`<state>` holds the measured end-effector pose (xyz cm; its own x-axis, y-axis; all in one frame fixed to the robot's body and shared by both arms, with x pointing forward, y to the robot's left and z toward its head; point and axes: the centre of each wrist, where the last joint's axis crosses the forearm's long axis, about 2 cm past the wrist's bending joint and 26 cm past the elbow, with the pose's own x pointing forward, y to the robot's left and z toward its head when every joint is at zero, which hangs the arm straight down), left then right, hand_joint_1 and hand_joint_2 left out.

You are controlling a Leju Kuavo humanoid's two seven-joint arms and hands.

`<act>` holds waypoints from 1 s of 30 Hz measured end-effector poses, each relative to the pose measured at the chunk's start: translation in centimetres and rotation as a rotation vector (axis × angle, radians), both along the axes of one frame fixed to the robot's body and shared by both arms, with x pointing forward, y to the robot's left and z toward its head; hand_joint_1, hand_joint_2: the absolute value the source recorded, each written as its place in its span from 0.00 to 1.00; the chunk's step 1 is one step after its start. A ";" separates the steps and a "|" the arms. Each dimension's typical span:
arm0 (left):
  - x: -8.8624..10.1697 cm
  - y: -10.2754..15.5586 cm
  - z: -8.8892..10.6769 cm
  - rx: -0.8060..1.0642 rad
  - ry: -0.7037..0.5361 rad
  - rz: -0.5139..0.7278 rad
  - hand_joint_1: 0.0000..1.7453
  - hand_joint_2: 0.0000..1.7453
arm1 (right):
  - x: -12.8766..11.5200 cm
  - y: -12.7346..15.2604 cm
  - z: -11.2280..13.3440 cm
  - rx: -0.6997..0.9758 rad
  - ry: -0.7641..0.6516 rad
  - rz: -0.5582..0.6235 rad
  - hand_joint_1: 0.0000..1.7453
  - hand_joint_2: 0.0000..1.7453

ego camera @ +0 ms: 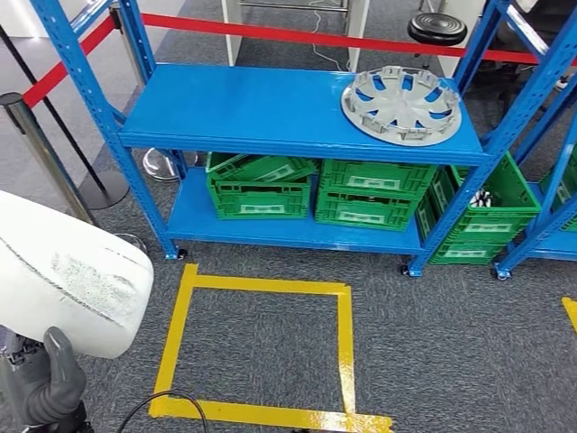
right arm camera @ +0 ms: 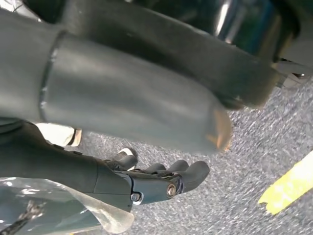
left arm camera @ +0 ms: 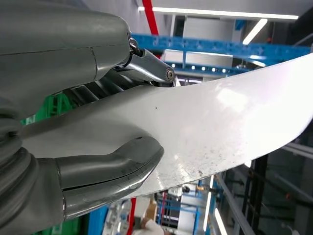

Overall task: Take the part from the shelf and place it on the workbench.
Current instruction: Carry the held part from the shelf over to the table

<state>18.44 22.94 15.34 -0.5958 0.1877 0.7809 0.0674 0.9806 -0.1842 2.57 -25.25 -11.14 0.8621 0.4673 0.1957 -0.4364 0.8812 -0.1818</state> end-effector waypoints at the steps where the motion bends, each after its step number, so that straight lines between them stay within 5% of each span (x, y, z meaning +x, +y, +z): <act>1: 0.0 0.0 0.0 0.000 0.000 0.000 1.00 1.00 | 0.0 0.0 0.0 0.001 0.001 0.000 0.00 0.00; 30: 0.2 -0.1 0.4 -0.008 -0.017 0.009 1.00 1.00 | -0.3 -0.1 0.0 0.002 0.022 0.019 0.00 0.00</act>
<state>18.60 22.83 15.72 -0.6107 0.1884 0.7691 0.0617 0.9797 -0.1910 2.25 -25.32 -11.18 0.8573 0.4833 0.1777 -0.4570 0.8731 -0.1697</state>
